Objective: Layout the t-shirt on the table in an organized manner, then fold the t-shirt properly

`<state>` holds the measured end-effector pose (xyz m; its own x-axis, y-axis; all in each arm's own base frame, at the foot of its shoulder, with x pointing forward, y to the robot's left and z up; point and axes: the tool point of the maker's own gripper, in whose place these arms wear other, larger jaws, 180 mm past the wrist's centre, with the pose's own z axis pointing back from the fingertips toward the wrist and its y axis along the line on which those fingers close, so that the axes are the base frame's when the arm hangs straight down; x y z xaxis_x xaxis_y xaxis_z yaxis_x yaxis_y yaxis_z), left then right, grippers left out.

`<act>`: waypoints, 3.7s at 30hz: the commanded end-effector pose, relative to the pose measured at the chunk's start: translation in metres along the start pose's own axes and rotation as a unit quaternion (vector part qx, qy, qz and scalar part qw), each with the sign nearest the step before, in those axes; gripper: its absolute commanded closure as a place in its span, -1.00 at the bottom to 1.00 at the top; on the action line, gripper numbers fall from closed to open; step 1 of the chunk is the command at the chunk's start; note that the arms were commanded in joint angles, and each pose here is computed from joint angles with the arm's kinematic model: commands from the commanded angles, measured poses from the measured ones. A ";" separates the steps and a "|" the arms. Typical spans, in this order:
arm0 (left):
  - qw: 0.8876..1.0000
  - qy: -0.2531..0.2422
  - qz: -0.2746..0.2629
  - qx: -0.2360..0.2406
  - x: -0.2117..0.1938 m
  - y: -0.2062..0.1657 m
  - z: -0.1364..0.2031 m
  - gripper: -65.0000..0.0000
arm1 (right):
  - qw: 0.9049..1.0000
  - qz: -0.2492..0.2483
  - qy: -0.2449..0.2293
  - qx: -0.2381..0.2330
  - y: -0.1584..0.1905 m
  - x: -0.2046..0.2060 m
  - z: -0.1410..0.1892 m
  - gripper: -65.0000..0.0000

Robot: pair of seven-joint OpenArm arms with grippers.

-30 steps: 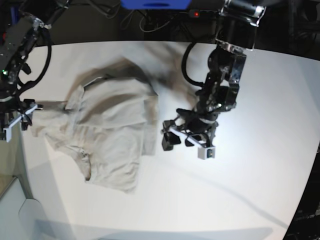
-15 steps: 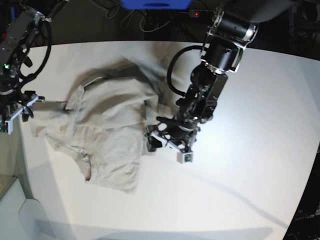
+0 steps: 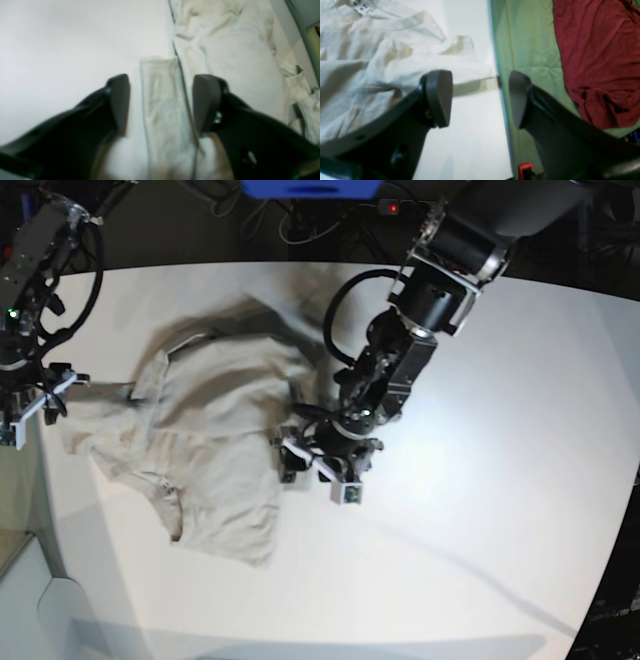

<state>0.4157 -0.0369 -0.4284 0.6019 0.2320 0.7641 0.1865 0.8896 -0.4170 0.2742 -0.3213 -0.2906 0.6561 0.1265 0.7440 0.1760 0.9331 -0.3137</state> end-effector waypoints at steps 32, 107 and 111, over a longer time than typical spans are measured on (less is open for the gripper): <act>0.978 -0.196 -0.003 0.070 0.134 0.076 0.143 0.99 | 1.000 -0.011 -0.028 0.009 0.008 0.014 0.001 -0.13; 0.965 -0.080 0.080 0.236 0.056 0.190 0.262 0.99 | 0.920 0.061 0.024 0.387 0.348 0.066 -0.116 0.85; 0.965 -0.069 0.083 0.240 0.046 0.190 0.265 0.99 | 0.938 0.041 0.029 0.344 0.335 0.067 -0.128 0.91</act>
<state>0.2660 0.2446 -0.3560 0.5127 0.4231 0.7471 -0.3202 0.9016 -0.2909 0.4618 -0.0367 -0.4275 0.6886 0.2027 0.6963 -0.4040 0.9046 0.1362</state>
